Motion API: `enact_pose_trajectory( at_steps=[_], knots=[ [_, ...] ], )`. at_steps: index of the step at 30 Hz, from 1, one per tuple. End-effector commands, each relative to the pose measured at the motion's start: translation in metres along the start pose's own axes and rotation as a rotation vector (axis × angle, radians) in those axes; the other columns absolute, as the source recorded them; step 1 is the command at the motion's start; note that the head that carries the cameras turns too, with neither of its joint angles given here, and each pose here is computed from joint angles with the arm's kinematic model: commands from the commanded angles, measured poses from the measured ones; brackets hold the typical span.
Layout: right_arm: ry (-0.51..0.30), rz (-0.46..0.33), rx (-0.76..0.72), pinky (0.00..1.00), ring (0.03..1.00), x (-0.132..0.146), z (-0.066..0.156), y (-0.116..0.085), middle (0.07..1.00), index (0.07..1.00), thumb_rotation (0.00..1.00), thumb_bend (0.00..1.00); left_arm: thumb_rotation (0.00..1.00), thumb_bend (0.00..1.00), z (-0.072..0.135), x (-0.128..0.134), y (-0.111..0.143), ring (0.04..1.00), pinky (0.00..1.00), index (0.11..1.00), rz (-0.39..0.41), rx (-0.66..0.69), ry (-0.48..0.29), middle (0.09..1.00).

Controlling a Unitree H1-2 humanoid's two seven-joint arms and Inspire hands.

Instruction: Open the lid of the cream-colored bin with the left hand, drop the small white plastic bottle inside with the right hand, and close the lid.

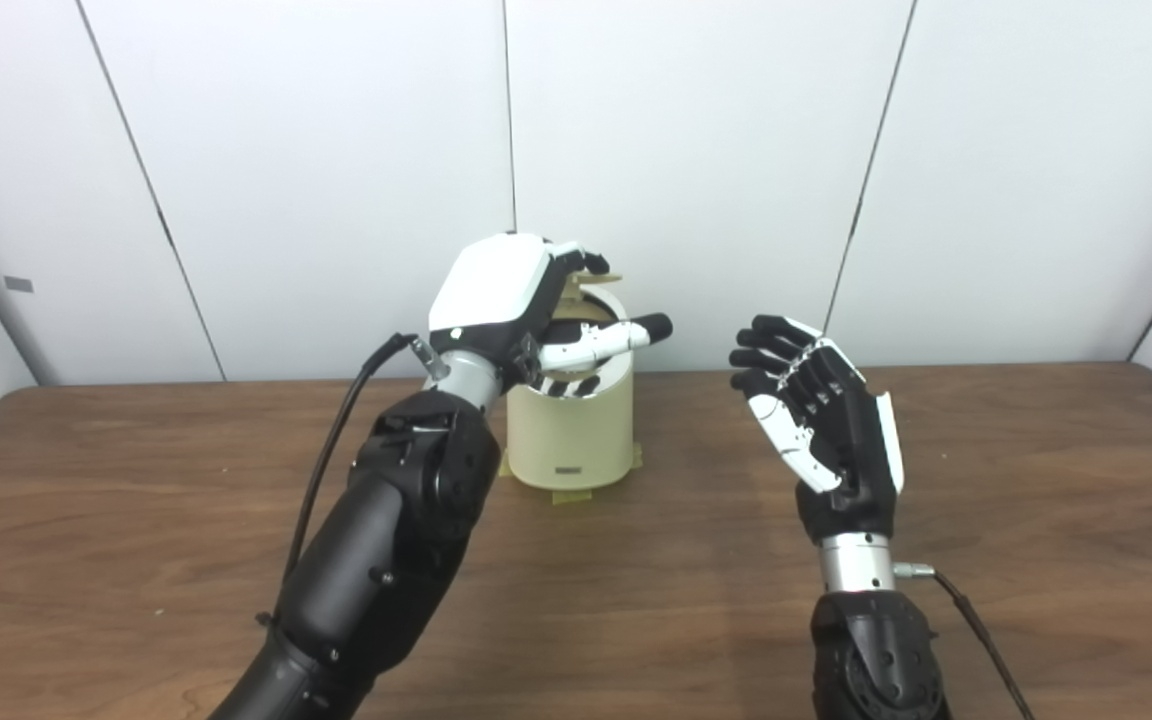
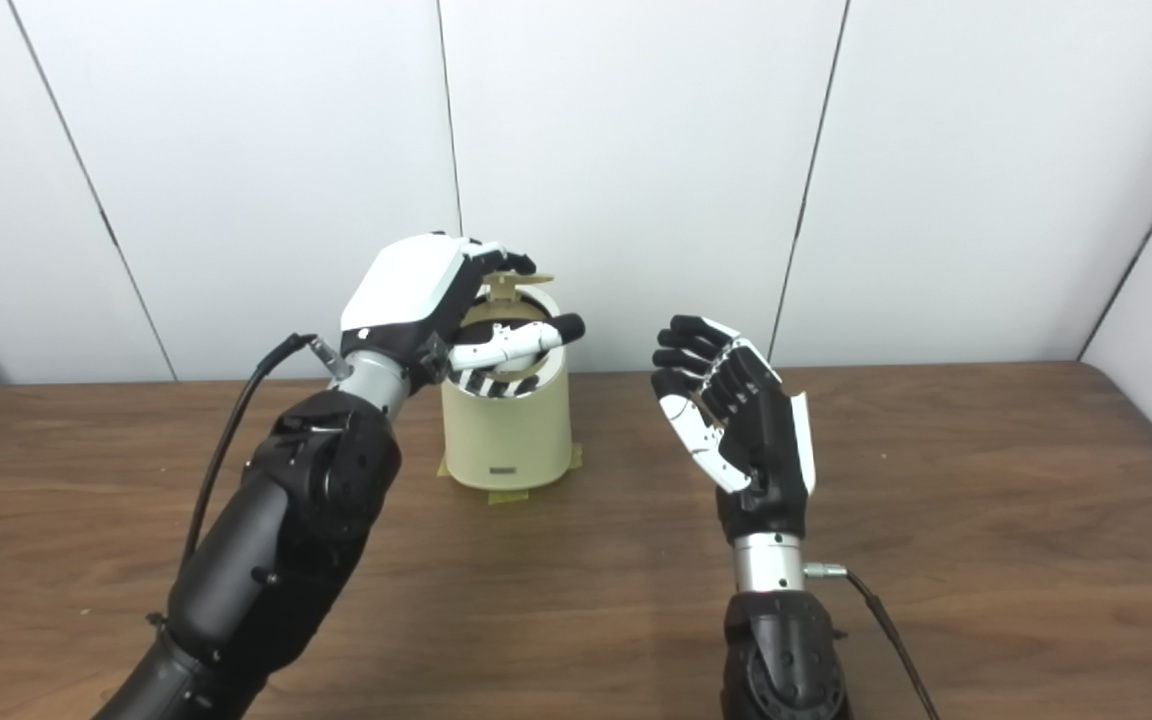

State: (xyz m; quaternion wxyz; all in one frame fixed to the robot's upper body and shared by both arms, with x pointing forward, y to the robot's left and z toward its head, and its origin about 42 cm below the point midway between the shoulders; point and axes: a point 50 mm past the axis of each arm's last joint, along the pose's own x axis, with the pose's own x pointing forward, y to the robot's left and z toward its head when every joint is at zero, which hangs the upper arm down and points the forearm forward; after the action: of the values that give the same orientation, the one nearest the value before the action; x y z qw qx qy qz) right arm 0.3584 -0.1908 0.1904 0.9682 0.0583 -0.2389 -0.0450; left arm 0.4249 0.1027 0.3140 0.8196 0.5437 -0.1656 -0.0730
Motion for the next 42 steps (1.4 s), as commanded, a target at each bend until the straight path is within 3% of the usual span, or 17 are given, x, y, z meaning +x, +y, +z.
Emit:
enact_pose_trajectory(
  at_steps=[1,42],
  knots=[
    [-0.083,0.030,0.011,0.55,0.634,0.013,0.018,0.008,0.661,0.661,0.34,0.31,0.95,0.84,0.003,0.004,0.009,0.913,1.00,0.799,0.031,0.028,-0.010,0.818],
    [-0.068,0.023,0.022,0.56,0.625,0.009,0.030,0.015,0.651,0.654,0.35,0.32,0.96,0.82,-0.027,-0.017,-0.037,0.906,1.00,0.791,-0.094,0.050,0.061,0.814]
  ],
)
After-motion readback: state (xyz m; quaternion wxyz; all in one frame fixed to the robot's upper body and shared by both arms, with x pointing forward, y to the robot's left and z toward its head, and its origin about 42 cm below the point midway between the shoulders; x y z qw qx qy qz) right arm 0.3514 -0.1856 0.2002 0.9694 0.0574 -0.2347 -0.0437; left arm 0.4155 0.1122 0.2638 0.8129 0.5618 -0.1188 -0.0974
